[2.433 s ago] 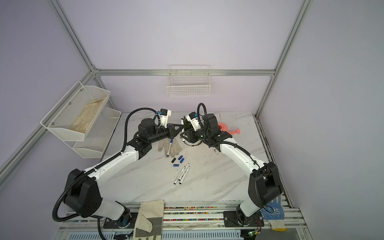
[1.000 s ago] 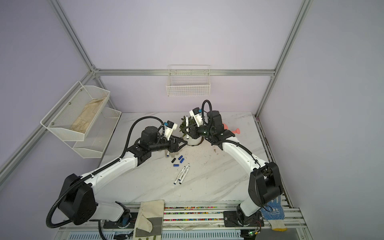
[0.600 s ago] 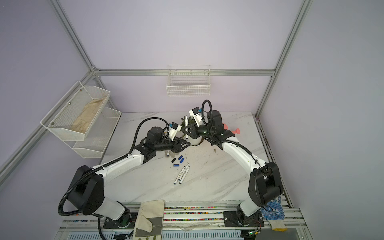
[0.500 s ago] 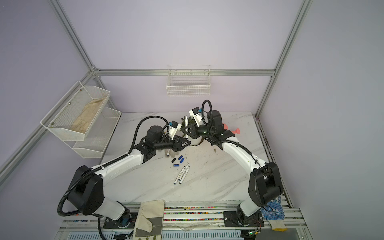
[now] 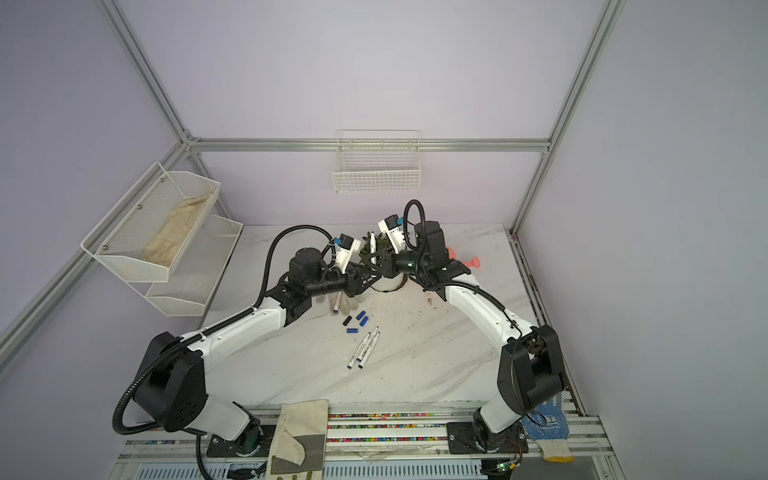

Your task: Insert the pens into the pen caps

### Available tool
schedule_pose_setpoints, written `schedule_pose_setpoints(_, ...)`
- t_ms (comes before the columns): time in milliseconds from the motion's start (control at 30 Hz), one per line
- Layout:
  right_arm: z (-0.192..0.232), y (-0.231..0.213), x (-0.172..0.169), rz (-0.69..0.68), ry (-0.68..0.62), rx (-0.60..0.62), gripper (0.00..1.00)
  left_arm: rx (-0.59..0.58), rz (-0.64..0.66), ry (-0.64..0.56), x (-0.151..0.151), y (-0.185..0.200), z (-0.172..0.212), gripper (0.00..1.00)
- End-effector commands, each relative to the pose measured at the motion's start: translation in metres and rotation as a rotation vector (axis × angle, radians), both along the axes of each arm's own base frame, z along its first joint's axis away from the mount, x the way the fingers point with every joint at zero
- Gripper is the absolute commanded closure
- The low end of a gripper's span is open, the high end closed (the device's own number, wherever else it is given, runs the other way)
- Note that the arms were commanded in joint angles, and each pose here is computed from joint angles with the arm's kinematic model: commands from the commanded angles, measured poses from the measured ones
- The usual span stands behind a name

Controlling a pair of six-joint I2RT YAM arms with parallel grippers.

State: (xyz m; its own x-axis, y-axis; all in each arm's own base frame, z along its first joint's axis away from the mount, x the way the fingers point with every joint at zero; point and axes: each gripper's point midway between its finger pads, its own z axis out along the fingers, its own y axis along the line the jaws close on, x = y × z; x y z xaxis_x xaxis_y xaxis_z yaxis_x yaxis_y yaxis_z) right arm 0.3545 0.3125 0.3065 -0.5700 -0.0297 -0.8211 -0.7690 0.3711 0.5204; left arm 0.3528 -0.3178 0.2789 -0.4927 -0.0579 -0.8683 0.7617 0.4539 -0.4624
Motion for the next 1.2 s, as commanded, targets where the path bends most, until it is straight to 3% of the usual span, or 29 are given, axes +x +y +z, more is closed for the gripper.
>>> schedule_pose_setpoints(0, 0.015, -0.001, -0.01, 0.025, -0.032, 0.031, 0.99, -0.098, 0.01, -0.144, 0.009, -0.005, 0.064, 0.69)
schedule_pose_setpoints(100, 0.015, -0.001, -0.011, 0.033, -0.03, 0.033, 0.99, -0.112, 0.015, -0.148, 0.011, -0.005, 0.065, 0.78)
schedule_pose_setpoints(233, 0.019, -0.001, -0.012, 0.034, -0.035, 0.038, 0.99, -0.117, 0.018, -0.139, 0.012, -0.006, 0.062, 0.99)
schedule_pose_setpoints(333, 0.022, -0.003, -0.008, 0.013, -0.036, 0.04, 0.95, -0.105, 0.029, -0.123, 0.011, -0.004, 0.054, 1.0)
schedule_pose_setpoints(500, 0.037, -0.016, 0.007, -0.071, -0.063, 0.049, 0.73, -0.052, 0.019, -0.069, 0.003, -0.004, 0.029, 1.0)
schedule_pose_setpoints(600, 0.047, -0.021, 0.01, -0.091, -0.088, 0.057, 0.68, -0.027, 0.012, -0.037, -0.003, -0.004, 0.015, 1.0)
schedule_pose_setpoints(1000, 0.047, -0.017, 0.014, -0.076, -0.066, 0.082, 0.68, -0.003, 0.0, -0.002, -0.015, -0.005, -0.001, 1.0)
schedule_pose_setpoints(1167, 0.046, -0.017, 0.013, -0.073, -0.062, 0.087, 0.81, -0.004, 0.003, -0.01, -0.015, -0.005, 0.001, 1.0)
